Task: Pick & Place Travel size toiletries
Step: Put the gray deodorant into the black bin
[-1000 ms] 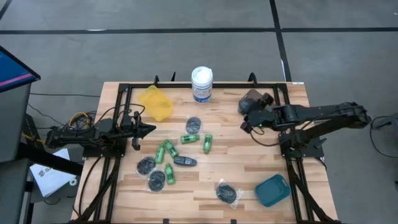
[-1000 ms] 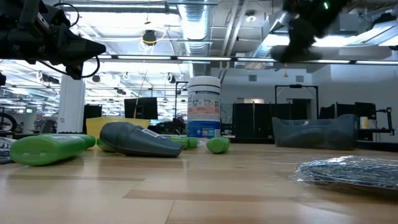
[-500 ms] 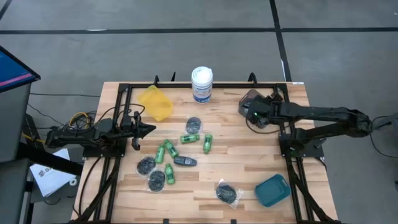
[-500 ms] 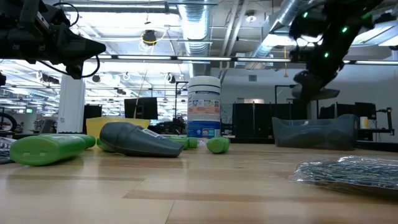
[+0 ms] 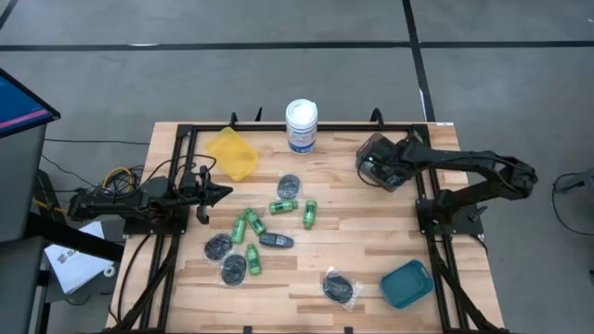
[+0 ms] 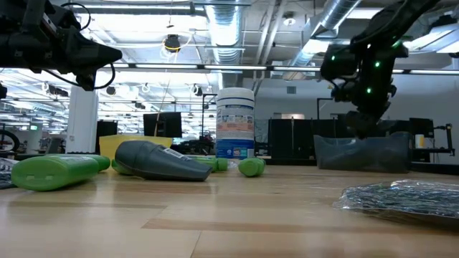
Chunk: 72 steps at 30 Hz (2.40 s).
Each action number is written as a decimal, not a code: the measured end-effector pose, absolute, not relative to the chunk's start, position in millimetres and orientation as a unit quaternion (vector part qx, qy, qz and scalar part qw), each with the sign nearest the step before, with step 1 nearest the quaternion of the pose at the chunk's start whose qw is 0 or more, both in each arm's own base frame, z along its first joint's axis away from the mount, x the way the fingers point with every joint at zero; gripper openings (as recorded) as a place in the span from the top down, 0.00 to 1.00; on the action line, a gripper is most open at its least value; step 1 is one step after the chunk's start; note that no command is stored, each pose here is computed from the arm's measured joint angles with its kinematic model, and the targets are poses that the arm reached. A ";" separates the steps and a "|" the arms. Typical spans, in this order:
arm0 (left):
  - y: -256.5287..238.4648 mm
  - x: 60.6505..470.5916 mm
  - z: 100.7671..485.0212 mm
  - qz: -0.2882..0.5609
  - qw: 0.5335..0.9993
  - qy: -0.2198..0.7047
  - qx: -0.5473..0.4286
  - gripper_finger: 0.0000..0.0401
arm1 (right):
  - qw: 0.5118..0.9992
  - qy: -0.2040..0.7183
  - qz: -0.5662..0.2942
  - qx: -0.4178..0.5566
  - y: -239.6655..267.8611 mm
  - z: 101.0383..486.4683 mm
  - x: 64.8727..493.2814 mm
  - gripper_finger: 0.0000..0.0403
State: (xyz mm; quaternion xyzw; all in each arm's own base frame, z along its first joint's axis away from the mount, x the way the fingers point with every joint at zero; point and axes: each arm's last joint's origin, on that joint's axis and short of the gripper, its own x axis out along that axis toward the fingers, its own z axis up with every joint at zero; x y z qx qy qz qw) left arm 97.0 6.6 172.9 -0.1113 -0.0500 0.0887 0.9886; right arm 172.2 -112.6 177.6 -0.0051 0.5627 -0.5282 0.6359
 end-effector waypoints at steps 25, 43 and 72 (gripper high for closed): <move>6.6 96.9 173.9 0.089 0.988 -0.055 -0.112 1.00 | 0.640 0.570 -0.516 0.002 -111.2 174.3 175.0 0.35; 6.6 96.9 174.5 0.088 0.988 -0.058 -0.112 1.00 | 0.940 0.276 -0.198 0.018 8.9 246.6 279.0 0.34; 6.6 96.7 175.9 0.087 0.988 -0.066 -0.112 1.00 | 0.943 0.322 -0.017 -0.085 103.4 145.6 455.3 0.34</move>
